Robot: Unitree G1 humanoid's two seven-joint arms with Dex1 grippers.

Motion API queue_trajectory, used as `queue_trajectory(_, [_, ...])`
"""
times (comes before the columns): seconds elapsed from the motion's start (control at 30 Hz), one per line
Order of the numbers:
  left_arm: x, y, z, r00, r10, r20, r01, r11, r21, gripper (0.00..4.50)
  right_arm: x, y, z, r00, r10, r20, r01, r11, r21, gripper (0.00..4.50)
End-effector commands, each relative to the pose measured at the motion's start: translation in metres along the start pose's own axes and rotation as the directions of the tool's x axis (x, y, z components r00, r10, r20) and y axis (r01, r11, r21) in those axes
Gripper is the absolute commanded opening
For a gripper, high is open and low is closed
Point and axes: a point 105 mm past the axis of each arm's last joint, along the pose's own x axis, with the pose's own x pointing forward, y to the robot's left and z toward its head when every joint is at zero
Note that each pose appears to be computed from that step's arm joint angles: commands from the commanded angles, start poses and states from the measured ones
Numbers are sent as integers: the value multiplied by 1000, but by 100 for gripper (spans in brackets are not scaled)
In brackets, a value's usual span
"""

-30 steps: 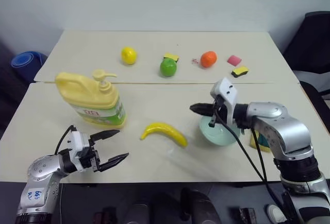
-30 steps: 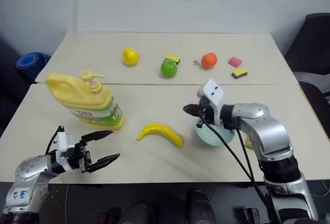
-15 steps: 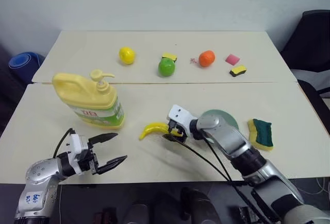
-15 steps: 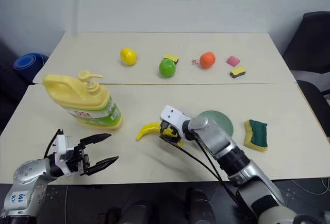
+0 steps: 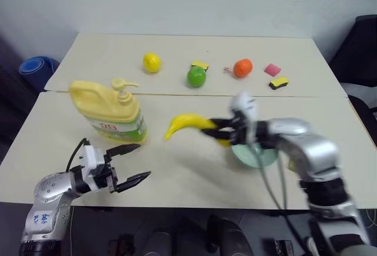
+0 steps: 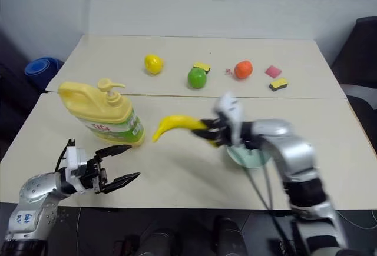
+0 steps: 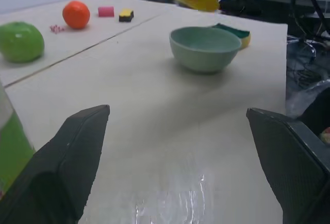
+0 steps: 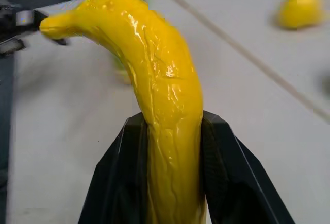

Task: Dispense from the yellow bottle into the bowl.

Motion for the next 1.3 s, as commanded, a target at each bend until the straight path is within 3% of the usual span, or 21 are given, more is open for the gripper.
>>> queue_trajectory(0.03, [18,-6,16,996,-60,62,57,998,37,450,-58,-45,-10,969,-239,-60,239,971,-8,99])
queue_trajectory(0.1, [25,-8,18,994,-83,69,80,996,40,450,-97,-74,-29,906,-401,-135,404,915,-1,99])
queue_trajectory(0.17, [31,-9,15,993,-101,65,99,995,34,450,-154,-110,-76,746,-589,-311,596,799,-85,99])
queue_trajectory(0.23, [31,-8,12,993,-104,54,103,994,29,450,-182,-123,-98,655,-662,-366,676,729,-110,99])
queue_trajectory(0.3, [29,-6,10,994,-102,45,100,995,28,450,-190,-132,-106,615,-706,-350,733,676,-76,99])
queue_trajectory(0.43, [22,0,7,996,-86,29,86,996,25,450,-194,-138,-119,597,-726,-341,754,653,-71,233])
queue_trajectory(0.53, [16,6,6,997,-71,15,71,997,17,450,-198,-139,-104,629,-736,-252,743,664,-82,340])
queue_trajectory(0.63, [10,10,3,999,-53,-1,53,999,9,450,-188,-117,-85,743,-632,-219,621,774,-127,448])
queue_trajectory(0.8, [-2,9,0,1000,-12,-23,12,1000,2,450,-162,-85,-74,828,-488,-276,444,872,-207,448])
queue_trajectory(0.93, [-14,5,-5,999,22,-42,-22,1000,-6,450,-99,-14,-65,961,-128,-246,125,992,-31,448])
queue_trajectory(1.03, [-20,3,-8,998,43,-56,-43,999,-11,450,-65,16,-73,961,-50,-271,49,999,-11,448])
queue_trajectory(1.2, [-23,1,-6,996,69,-54,-70,998,-5,450,-38,22,-87,962,-106,-253,107,994,-11,448])
queue_trajectory(1.3, [-25,-1,-5,995,79,-56,-79,997,-3,450,-31,28,-108,950,-79,-301,84,996,5,448])
